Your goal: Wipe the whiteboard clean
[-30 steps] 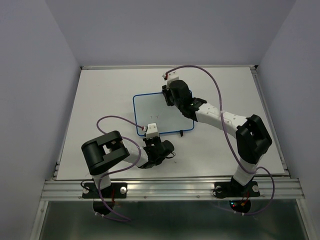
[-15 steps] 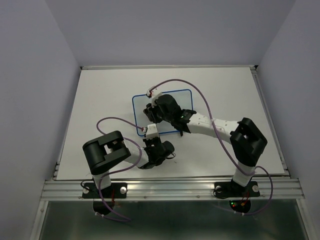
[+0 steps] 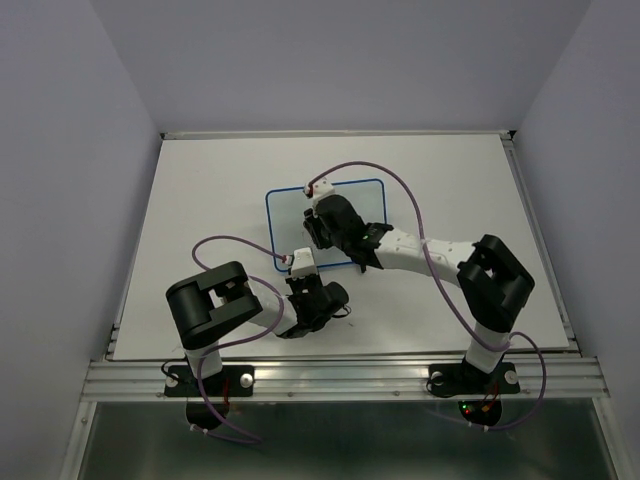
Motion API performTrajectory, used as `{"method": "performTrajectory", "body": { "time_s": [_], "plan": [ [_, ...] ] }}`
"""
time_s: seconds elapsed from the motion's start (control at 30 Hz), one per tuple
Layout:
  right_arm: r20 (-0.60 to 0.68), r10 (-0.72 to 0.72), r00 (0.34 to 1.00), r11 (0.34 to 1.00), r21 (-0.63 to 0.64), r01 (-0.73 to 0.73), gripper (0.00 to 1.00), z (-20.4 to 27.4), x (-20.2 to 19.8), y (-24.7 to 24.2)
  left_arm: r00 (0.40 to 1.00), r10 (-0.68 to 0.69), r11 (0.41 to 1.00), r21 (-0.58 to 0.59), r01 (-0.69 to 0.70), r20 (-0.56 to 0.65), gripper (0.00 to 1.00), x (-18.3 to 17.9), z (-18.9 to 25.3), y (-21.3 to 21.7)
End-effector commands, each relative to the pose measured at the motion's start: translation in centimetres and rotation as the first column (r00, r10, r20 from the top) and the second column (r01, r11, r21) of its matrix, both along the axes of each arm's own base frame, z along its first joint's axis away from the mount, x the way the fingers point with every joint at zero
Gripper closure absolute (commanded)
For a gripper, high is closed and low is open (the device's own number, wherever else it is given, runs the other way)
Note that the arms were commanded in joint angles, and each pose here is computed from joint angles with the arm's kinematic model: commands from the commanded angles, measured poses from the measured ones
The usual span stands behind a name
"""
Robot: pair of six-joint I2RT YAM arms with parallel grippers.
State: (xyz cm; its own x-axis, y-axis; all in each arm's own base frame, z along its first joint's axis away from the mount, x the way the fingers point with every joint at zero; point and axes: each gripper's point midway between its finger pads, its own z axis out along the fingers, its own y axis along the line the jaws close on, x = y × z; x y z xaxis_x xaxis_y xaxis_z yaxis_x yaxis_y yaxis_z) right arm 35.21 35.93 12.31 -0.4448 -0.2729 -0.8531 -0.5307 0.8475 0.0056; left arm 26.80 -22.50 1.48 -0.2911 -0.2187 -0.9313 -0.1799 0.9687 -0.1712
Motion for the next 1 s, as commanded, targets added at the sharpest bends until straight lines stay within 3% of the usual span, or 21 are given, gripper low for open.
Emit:
{"method": "performTrajectory", "body": {
  "time_s": [0.0,0.43,0.73,0.9,0.97],
  "plan": [
    [0.117,-0.208,0.971,0.978,0.015,0.207,0.99,3.8,3.1,-3.7,0.966,-0.044,0.994,0.081,0.067,-0.255,1.00,-3.3,-6.9,2.8],
    [0.149,-0.342,0.928,0.937,-0.024,0.349,0.99,4.5,4.1,-9.8,0.962,-0.048,0.994,0.081,0.072,-0.267,1.00,-3.5,-7.2,2.8],
    [0.169,-0.320,0.932,0.947,0.054,0.316,0.99,8.0,3.0,-10.0,0.966,-0.041,0.994,0.085,0.064,-0.256,1.00,-3.0,-6.0,2.2],
    [0.163,-0.300,0.940,0.954,0.081,0.290,0.98,8.6,2.1,-10.2,0.966,-0.029,0.995,0.086,0.052,-0.258,0.56,-2.6,-5.8,1.6],
    [0.165,-0.294,0.941,0.955,0.092,0.283,0.98,9.1,1.8,-10.2,0.966,-0.024,0.996,0.080,0.046,-0.256,0.47,-2.6,-5.6,1.6]
  ]
}}
